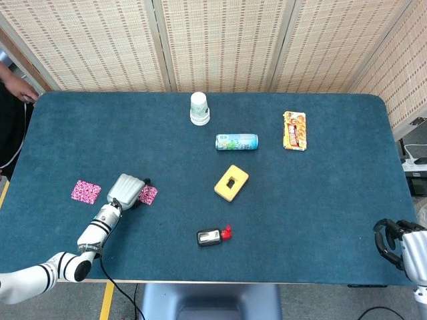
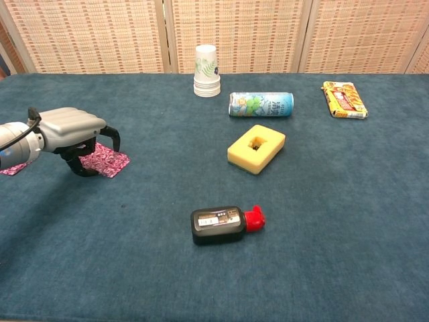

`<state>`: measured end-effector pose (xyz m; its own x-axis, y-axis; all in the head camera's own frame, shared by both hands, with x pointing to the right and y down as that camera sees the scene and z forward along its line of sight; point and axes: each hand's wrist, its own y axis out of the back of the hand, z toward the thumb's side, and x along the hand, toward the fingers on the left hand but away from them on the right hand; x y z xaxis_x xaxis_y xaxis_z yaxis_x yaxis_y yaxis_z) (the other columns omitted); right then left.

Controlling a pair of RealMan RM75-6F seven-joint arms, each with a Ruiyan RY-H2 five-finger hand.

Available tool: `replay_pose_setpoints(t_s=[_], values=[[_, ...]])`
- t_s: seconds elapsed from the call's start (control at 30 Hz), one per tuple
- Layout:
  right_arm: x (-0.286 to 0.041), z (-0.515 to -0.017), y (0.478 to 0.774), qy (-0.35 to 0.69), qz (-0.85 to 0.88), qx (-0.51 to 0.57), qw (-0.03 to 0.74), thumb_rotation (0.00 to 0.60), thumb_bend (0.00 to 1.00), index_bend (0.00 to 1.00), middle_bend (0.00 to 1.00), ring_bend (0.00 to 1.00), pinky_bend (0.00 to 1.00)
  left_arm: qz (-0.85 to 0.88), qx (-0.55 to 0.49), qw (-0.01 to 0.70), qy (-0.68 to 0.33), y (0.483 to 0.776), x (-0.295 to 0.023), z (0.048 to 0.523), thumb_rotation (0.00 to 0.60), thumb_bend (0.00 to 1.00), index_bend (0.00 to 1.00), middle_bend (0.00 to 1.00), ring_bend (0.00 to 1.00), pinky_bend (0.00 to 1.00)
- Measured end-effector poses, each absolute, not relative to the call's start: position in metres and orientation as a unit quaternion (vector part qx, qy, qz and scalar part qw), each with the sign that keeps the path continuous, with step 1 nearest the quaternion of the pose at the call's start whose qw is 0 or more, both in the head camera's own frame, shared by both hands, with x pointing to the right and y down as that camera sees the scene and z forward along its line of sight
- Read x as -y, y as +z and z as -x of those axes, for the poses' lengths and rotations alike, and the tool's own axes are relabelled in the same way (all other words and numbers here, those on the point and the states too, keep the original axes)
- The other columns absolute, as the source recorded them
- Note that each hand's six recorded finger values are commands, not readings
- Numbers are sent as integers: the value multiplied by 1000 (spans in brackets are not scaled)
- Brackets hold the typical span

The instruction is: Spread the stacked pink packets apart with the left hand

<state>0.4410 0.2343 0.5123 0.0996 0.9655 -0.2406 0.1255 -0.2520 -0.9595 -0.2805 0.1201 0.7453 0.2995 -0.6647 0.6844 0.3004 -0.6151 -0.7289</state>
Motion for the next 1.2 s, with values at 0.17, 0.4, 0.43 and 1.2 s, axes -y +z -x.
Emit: replay_pose_setpoints(t_s=[0.17,0.4,0.43,1.2], values=[[-234,-441,513,502,612,445,419,600,551,888,816,628,704,687,-136,422,-575,745,-120,281,600,270,438,957,970,968],[-234,-440,514,504,613,443,418,600,551,888,816,628,705,686,-139,425,-574,743,-119,285,600,266,511,960,973,973],[-234,-440,514,504,613,443,418,600,551,888,816,628,705,685,-140,426,-574,742,-119,286,600,268,523,960,974,973],[-233,-440,514,503,613,444,417,600,551,888,816,628,705,642,-163,454,-596,702,-144,349,600,271,596,967,978,977]])
